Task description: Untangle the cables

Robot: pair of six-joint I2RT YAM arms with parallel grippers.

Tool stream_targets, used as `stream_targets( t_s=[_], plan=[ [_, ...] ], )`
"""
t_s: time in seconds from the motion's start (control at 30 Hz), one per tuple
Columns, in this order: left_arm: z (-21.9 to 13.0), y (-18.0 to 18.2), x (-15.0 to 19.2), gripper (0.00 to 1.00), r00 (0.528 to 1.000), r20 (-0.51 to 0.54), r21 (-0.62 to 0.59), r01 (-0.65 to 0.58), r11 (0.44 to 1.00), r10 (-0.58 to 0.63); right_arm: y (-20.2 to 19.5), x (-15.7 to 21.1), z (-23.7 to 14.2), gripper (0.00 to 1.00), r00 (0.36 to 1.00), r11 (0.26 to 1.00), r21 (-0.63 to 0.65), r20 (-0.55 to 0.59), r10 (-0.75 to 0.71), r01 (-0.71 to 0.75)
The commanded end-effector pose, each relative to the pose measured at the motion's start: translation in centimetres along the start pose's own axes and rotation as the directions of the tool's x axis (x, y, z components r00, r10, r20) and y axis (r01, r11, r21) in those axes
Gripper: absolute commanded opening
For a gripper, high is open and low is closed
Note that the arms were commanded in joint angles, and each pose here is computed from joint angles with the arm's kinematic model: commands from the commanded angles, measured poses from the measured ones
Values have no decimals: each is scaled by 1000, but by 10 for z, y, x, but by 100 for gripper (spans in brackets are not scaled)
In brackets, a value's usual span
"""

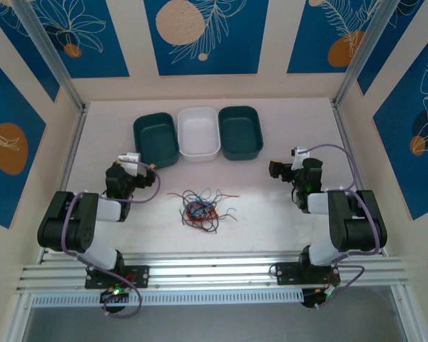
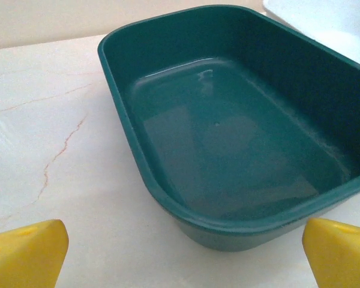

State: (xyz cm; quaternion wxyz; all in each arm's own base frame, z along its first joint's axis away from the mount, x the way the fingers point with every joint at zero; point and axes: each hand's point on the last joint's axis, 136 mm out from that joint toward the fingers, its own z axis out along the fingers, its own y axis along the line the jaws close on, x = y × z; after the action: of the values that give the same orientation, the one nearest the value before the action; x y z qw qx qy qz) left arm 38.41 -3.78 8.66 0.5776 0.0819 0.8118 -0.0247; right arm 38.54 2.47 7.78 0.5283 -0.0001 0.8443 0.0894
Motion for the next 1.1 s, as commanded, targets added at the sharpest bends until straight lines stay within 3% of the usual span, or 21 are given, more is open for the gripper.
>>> stream_targets(
  t_s=[0.0, 0.3, 0.43, 0.5, 0.57, 0.63, 0.83, 0.97, 1.07],
  plan=[
    [-11, -2, -19, 100, 996, 88, 19, -23, 1000, 21, 5, -21, 3, 99, 998, 1000, -17, 57, -26, 27],
    [-37, 1, -33, 100, 991, 135, -3, 4, 1000, -4, -8, -44, -27, 99, 997, 995, 94, 63, 35, -41],
    [-48, 7, -35, 100, 993, 58, -29, 109, 994, -107, -16, -51, -47, 99, 991, 975, 181, 32, 126, -130],
    [-56, 3, -38, 100, 995, 20, -13, 102, 995, -102, -15, -53, -57, 99, 986, 963, 215, 21, 163, -164],
    [-70, 12, -44, 100, 989, 1, -70, 145, 987, -145, -12, -53, -67, 99, 979, 950, 241, -1, 203, -197],
    [-84, 16, -50, 100, 979, 13, -99, 202, 974, -201, -2, -54, -74, 99, 976, 950, 238, -32, 216, -203],
    [-114, -4, -62, 100, 926, 50, 9, 375, 927, -375, 45, -52, -86, 99, 972, 973, 194, -170, 162, -129],
    [-116, -34, -54, 100, 891, -31, 116, 452, 884, -452, 76, -39, -89, 99, 938, 981, 160, -310, 157, -111],
    [-114, -62, -44, 100, 898, -104, 156, 438, 885, -426, 102, -22, -88, 93, 896, 986, 118, -416, 156, -117]
  ],
)
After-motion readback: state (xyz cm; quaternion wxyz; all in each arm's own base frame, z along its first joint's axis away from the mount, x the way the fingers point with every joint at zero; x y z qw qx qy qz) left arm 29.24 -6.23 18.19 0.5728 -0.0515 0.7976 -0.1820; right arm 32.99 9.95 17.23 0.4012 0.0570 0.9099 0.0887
